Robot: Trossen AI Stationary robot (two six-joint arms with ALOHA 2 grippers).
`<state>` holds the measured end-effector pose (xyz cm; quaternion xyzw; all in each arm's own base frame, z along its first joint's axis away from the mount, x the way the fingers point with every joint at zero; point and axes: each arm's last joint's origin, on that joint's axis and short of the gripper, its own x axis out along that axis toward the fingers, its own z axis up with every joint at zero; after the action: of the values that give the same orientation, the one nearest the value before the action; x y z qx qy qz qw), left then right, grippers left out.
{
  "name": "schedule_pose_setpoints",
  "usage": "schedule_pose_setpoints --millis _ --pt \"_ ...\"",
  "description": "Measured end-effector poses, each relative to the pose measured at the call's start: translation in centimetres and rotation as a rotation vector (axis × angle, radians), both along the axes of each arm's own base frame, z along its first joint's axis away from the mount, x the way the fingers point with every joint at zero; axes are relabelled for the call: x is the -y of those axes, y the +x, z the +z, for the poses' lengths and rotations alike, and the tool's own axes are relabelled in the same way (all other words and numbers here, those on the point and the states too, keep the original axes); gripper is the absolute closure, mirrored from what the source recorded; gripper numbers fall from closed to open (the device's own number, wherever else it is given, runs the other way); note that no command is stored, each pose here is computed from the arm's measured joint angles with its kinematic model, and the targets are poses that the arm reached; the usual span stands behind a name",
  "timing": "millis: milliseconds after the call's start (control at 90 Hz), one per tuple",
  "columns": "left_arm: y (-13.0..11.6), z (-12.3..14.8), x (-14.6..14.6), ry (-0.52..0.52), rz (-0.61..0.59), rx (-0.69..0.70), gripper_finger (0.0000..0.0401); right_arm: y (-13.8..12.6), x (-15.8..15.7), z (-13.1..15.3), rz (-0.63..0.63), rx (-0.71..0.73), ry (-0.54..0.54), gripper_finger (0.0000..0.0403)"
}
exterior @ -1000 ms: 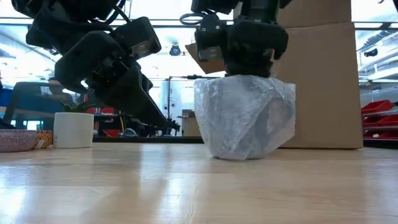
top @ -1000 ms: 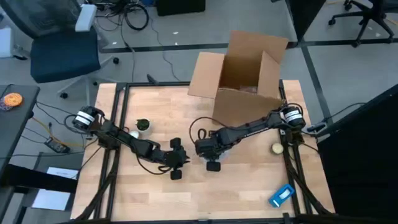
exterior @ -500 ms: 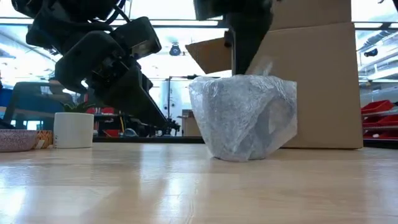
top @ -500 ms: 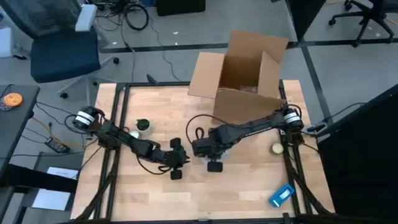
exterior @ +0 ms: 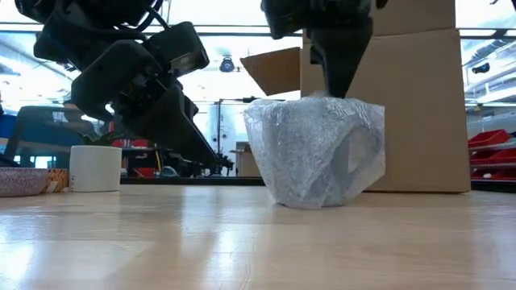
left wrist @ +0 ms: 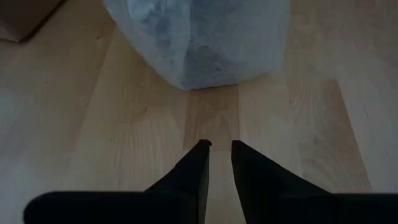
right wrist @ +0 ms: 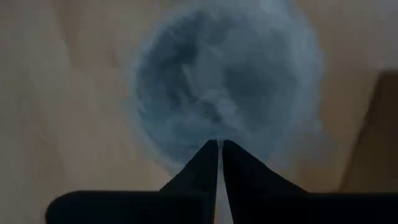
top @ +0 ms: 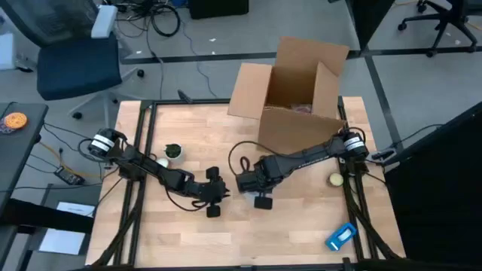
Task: Wrap mug
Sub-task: Wrap the purple mug with the bubble wrap
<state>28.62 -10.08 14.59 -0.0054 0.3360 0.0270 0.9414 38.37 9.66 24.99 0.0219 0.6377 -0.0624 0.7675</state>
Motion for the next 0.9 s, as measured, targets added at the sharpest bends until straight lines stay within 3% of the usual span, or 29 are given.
schedule_pose_setpoints --millis 500,667,900 --pt "0.1 0.1 0.0 0.0 -0.002 0.008 0.0348 0.6 1.7 -6.2 0.028 0.11 0.036 0.0403" --pt "0.1 0.1 0.0 0.001 -0.003 0.008 0.0348 0.8 1.1 -5.1 0.051 0.092 0.032 0.0403" --pt "0.0 0.1 0.0 0.002 -0.004 0.006 0.0348 1.0 0.1 -0.1 0.063 0.087 -0.002 0.0403"
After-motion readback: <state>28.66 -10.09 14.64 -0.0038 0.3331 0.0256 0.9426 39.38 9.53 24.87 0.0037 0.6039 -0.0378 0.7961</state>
